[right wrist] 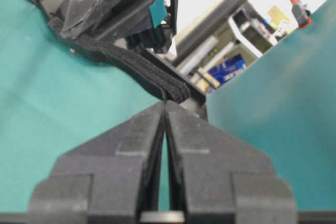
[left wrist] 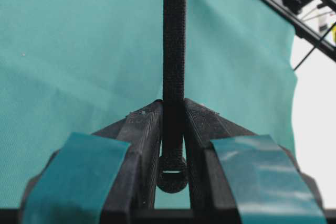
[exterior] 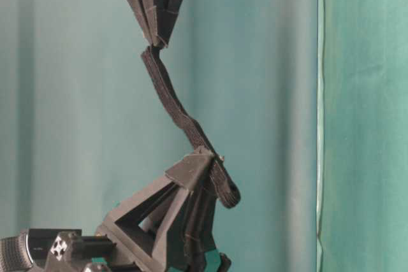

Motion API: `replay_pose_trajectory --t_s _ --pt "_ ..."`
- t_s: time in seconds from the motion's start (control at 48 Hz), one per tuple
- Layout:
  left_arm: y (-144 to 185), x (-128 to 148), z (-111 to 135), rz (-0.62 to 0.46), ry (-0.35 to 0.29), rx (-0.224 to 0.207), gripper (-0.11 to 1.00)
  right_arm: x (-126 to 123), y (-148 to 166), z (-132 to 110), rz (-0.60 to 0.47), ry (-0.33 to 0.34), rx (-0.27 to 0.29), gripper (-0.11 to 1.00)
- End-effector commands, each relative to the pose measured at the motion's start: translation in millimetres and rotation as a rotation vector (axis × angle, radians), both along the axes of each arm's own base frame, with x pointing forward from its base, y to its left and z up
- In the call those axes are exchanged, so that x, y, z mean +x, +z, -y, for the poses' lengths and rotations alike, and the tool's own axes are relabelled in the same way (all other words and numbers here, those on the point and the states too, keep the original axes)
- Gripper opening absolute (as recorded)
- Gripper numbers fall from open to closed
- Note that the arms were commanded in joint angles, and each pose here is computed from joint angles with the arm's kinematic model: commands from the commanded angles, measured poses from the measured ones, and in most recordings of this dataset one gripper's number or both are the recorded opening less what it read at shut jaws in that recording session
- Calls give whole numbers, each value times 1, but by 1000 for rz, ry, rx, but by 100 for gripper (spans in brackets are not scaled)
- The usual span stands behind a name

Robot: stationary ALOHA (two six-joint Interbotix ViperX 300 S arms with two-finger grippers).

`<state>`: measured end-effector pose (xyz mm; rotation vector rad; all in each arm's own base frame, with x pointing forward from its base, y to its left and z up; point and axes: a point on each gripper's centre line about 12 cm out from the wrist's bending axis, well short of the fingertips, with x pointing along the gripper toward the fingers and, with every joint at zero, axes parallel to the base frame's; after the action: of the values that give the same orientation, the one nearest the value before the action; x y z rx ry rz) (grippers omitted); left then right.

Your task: Peel off the Velcro with your right arm.

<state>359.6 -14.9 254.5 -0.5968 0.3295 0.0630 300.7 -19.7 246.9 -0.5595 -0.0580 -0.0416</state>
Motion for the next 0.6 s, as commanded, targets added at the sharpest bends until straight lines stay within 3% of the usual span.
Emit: replay_pose_trajectory --t_s 0.0,0.583 --pt "10 0 1 37 -2 -4 10 3 11 0 43 3 -3 -10" --pt "11 1 1 46 -1 -5 10 11 0 -5 6 21 4 -10"
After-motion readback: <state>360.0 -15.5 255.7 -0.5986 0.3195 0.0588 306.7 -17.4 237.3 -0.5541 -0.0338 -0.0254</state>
